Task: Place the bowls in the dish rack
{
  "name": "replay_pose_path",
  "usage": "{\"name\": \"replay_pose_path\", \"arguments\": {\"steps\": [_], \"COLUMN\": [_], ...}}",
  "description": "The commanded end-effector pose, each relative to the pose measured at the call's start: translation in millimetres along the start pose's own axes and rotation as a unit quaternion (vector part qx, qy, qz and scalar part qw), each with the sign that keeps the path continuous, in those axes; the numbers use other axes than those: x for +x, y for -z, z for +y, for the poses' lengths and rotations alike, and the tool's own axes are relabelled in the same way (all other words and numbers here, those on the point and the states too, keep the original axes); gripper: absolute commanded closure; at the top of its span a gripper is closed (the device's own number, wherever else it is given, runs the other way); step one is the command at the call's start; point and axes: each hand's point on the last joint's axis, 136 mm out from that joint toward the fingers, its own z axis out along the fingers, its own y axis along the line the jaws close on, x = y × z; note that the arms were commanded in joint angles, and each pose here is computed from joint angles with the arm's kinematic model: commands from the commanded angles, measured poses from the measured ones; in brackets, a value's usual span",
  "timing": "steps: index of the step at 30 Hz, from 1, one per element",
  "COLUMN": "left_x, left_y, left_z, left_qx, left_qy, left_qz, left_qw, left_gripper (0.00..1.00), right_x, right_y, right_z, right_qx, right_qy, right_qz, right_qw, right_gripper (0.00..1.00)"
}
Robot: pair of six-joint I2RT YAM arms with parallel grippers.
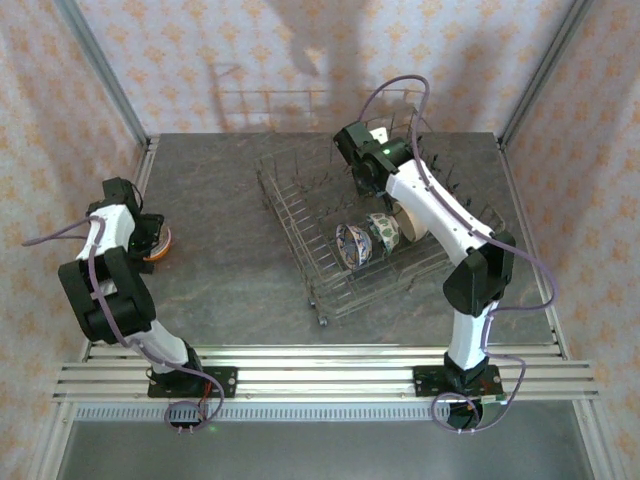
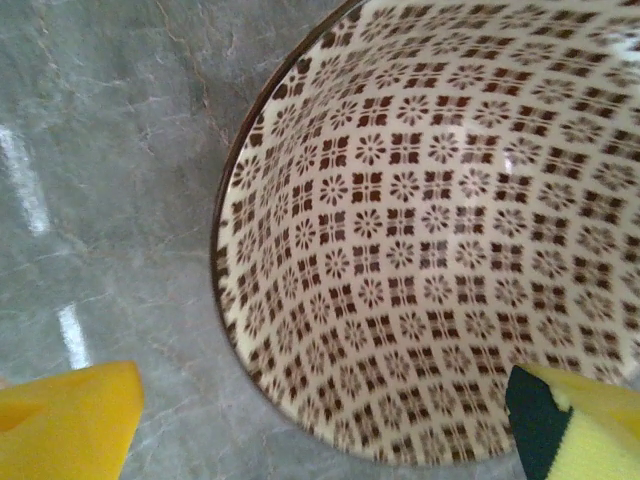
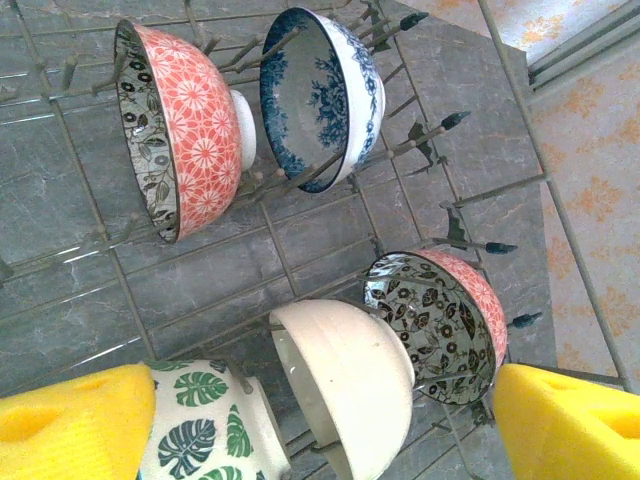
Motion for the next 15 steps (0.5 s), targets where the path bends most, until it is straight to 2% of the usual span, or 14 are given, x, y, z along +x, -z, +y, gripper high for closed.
{"name": "replay_pose_path", "arguments": {"steps": [1, 8, 11, 15], "left_x": [-6.6, 3.8, 14.1, 24.8], "left_y": [-7.2, -25.1, -33.9, -36.5], "left_z": [-9.9, -14.4, -13.8, -13.0], "left_qx": [0.012, 0.016, 0.01, 0.004], "left_qy": [0.017, -0.014, -0.034, -0.066], "left_qz": [-0.008, 0.024, 0.056, 0.091], "left_qw": [1.0, 0.999, 0.998, 0.994], "left_gripper": [0.14, 0.38, 0.49, 0.56], "right_x": [-1.9, -8.8, -8.8, -8.2], "right_y": [12.3, 24.1, 28.0, 32.2], "right_z": [-16.1, -24.0, -26.1, -29.7], "right_qx": [0.004, 0.003, 0.001, 0.0], "right_qy": [-0.007, -0.017, -0.027, -0.035], "right_qz": [-0.009, -0.016, -0.016, -0.016], "right_qw": [1.0, 1.0, 1.0, 0.999], "right_gripper": [0.13, 0.13, 0.13, 0.13]}}
